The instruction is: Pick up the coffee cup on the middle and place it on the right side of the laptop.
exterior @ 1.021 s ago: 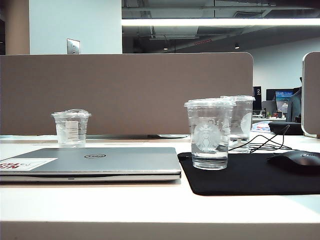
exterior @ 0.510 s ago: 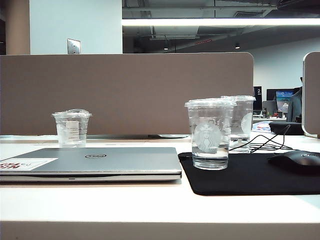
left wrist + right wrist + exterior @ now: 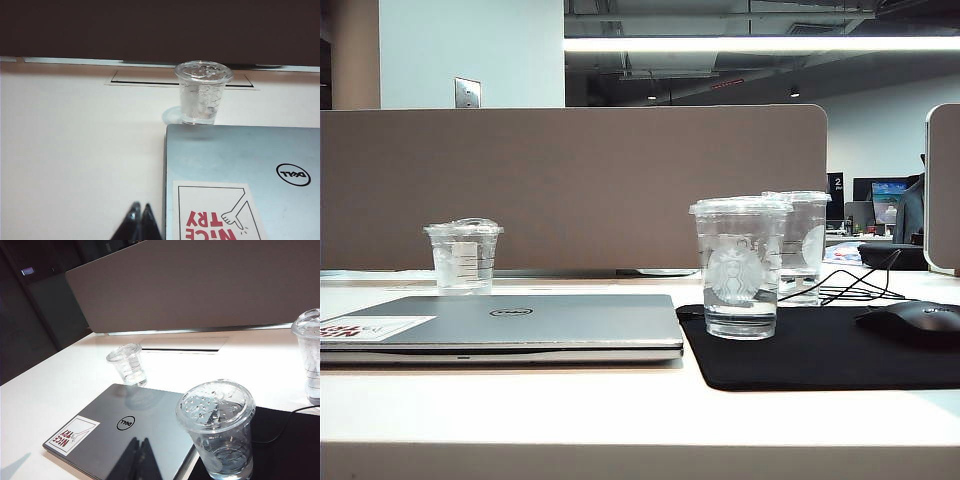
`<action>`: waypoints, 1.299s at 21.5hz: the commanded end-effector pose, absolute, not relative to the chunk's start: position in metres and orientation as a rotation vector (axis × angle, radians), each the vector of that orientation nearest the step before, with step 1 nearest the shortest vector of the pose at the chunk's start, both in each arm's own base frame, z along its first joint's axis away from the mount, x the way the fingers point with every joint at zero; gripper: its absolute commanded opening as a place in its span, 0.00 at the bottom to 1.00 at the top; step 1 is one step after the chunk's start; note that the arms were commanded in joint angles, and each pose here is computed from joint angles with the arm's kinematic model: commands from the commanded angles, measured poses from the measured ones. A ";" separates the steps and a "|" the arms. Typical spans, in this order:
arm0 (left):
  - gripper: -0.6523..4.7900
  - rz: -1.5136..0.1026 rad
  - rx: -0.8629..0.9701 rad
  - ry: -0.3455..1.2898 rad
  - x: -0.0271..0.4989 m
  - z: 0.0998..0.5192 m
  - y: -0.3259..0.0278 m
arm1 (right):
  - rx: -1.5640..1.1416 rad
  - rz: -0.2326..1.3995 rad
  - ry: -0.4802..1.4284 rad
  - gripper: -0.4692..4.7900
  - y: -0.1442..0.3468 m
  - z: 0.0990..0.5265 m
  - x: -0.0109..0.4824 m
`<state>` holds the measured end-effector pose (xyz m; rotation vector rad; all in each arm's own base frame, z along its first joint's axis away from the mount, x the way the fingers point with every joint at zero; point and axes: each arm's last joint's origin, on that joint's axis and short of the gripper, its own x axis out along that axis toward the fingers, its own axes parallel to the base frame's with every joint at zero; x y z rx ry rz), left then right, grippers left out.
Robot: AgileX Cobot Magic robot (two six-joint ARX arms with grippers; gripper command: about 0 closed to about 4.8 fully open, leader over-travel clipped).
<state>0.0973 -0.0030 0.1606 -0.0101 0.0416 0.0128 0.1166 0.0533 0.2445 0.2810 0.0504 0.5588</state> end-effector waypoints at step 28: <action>0.11 0.010 -0.006 0.039 0.097 0.162 -0.003 | -0.003 0.110 -0.075 0.07 -0.002 0.171 0.097</action>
